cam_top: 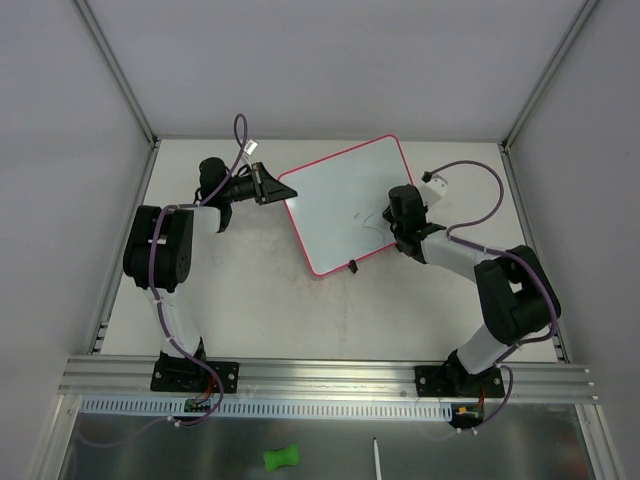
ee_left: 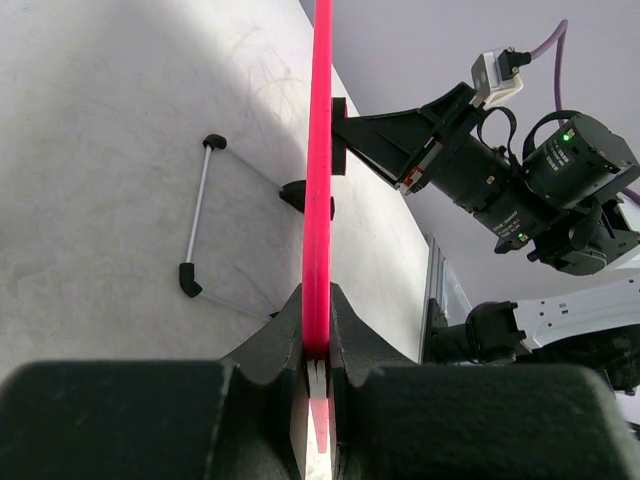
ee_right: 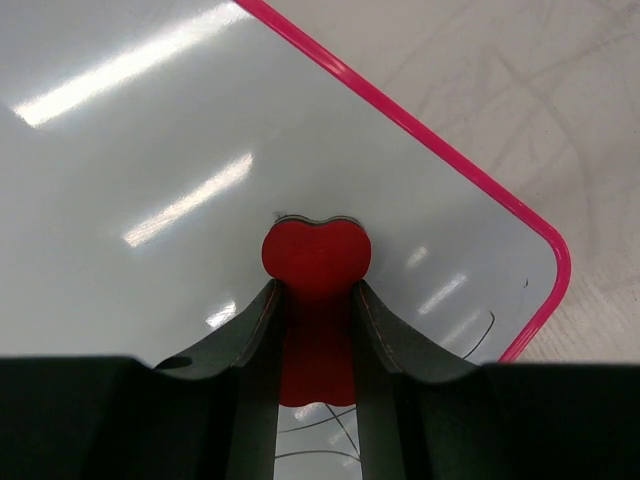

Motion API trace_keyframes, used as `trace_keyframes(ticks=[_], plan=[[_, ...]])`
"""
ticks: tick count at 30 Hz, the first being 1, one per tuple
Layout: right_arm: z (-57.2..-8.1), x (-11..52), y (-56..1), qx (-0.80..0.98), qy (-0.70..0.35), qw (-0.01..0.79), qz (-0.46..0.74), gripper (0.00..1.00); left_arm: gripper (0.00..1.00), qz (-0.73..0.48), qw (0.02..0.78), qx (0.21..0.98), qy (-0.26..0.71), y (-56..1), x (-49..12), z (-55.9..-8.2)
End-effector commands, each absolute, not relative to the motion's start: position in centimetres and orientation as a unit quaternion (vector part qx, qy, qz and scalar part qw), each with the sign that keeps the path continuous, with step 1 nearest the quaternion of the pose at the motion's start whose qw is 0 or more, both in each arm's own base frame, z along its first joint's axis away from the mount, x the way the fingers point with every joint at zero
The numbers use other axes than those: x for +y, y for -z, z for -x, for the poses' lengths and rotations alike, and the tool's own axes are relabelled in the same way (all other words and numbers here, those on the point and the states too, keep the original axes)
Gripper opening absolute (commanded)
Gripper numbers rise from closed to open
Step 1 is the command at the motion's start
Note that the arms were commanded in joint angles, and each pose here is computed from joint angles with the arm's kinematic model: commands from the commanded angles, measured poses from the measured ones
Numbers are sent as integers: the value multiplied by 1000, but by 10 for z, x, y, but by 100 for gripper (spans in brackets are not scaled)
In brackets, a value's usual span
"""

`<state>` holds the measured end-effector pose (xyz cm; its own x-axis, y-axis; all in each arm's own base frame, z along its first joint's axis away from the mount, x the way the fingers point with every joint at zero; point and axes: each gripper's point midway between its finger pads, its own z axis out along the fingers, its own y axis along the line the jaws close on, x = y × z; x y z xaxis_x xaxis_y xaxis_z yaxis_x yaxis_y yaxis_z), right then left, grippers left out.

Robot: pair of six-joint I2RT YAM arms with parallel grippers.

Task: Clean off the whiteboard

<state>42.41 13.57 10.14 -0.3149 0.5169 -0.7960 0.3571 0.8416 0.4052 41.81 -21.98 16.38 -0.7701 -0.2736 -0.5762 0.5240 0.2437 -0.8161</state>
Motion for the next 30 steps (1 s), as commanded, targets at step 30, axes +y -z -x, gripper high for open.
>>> trace_keyframes(ticks=[30], plan=[[-385,200,-81,836,-76,525,-139,0,0,-126,315,719,606,-168,-220,-404]])
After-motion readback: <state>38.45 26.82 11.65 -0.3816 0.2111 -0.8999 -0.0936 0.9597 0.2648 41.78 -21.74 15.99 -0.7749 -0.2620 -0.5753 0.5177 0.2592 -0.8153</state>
